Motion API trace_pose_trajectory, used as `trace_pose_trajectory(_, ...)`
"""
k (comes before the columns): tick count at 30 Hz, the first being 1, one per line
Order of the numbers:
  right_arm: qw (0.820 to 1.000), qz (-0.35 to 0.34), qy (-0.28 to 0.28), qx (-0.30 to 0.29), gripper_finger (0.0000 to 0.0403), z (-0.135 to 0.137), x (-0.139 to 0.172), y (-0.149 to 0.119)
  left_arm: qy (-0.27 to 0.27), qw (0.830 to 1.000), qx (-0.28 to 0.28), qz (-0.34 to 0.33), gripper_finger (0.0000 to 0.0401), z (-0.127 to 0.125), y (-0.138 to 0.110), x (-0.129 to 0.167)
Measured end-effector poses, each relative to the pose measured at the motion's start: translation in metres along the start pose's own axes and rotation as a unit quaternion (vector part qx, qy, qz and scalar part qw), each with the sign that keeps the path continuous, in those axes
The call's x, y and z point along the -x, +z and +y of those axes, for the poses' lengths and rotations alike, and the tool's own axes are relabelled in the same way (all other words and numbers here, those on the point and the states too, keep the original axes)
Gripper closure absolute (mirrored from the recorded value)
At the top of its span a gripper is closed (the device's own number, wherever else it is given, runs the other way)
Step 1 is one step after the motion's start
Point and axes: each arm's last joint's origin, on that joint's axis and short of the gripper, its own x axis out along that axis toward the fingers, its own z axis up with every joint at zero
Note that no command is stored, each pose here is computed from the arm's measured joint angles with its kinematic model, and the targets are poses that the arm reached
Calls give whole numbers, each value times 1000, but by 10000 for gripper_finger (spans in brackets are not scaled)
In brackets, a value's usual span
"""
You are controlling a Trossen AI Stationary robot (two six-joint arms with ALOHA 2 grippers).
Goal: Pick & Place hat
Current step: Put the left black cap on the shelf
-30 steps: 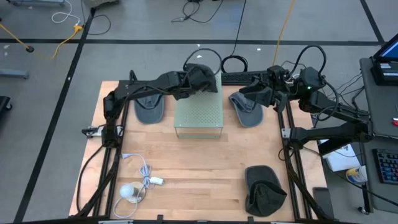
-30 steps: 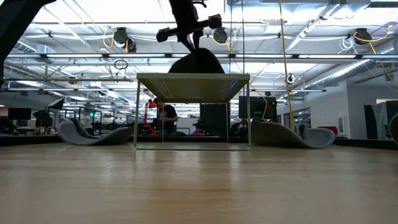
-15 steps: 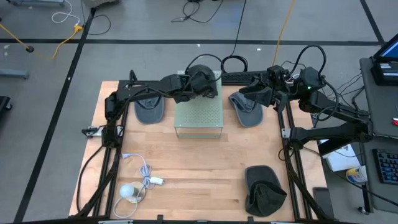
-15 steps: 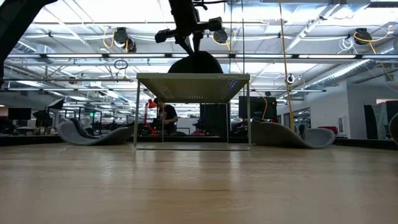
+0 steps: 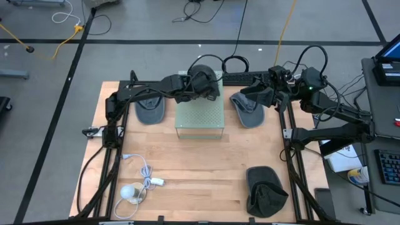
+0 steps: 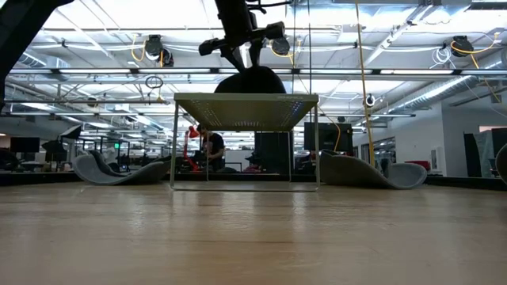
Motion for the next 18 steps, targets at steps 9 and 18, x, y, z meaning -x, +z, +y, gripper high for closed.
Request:
trace_pose_trajectory(9,1000,0,0,0,232,0,0,0,-9,1000,-6,22,236,0,-2,0)
trace_pose_trajectory(18,1000,0,0,0,232,0,0,0,-17,998,-26,59,209,2,-6,0)
